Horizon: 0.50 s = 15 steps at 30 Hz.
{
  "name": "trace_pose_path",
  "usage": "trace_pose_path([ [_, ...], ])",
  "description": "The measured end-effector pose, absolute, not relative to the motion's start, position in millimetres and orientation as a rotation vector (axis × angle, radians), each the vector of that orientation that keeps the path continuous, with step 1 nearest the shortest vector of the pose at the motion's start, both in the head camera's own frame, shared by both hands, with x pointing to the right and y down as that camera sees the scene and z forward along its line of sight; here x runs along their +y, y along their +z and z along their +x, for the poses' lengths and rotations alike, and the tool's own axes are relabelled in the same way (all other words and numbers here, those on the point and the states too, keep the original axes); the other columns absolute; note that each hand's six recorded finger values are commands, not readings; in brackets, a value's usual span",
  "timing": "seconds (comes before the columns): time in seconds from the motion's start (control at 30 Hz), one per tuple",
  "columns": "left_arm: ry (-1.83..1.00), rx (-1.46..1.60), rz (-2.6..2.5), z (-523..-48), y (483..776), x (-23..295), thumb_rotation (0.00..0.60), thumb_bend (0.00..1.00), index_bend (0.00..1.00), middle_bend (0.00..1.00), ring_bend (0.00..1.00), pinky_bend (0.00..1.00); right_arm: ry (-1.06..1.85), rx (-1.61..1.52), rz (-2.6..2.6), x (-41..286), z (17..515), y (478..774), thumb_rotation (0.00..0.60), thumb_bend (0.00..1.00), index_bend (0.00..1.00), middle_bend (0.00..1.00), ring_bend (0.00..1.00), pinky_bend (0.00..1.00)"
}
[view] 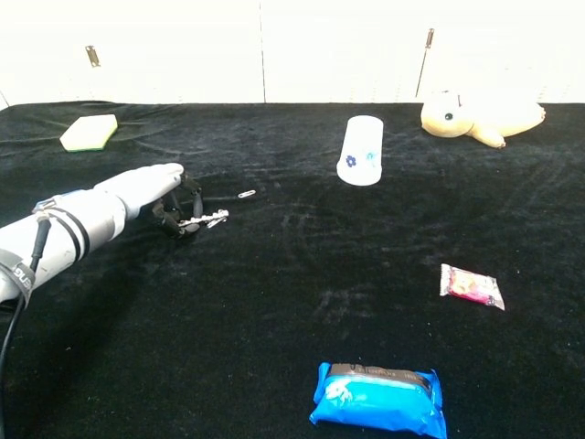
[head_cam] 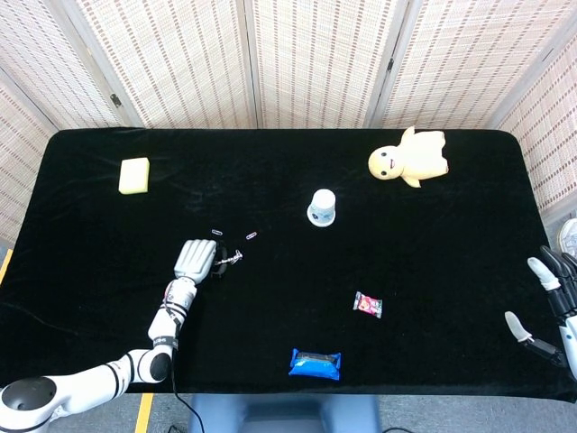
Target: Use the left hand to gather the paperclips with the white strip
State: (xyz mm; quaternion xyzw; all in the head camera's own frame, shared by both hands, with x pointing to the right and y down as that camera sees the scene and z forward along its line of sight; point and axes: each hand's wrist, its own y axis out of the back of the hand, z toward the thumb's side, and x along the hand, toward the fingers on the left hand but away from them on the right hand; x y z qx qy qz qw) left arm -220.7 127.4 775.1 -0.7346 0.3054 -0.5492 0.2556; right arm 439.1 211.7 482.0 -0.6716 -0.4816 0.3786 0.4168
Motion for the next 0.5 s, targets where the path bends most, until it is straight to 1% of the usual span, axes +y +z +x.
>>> trace_pose_path([
  [0.23,-1.501,0.844,-1.992,-225.4,773.7,123.6,0.600,0.57,0.88,1.00,1.00,1.00,0.955,-1.209,-1.687,211.1,439.3,483.0,0.600,0.36,0.01,0.00,0.00,0.00],
  [0.5,-1.467,0.904,-1.967,-232.4,758.0,112.2,0.600,0.57,0.88,1.00,1.00,1.00,0.961,-1.201,-1.690,210.8,437.9,484.5,0.600,0.36,0.01,0.00,0.00,0.00],
])
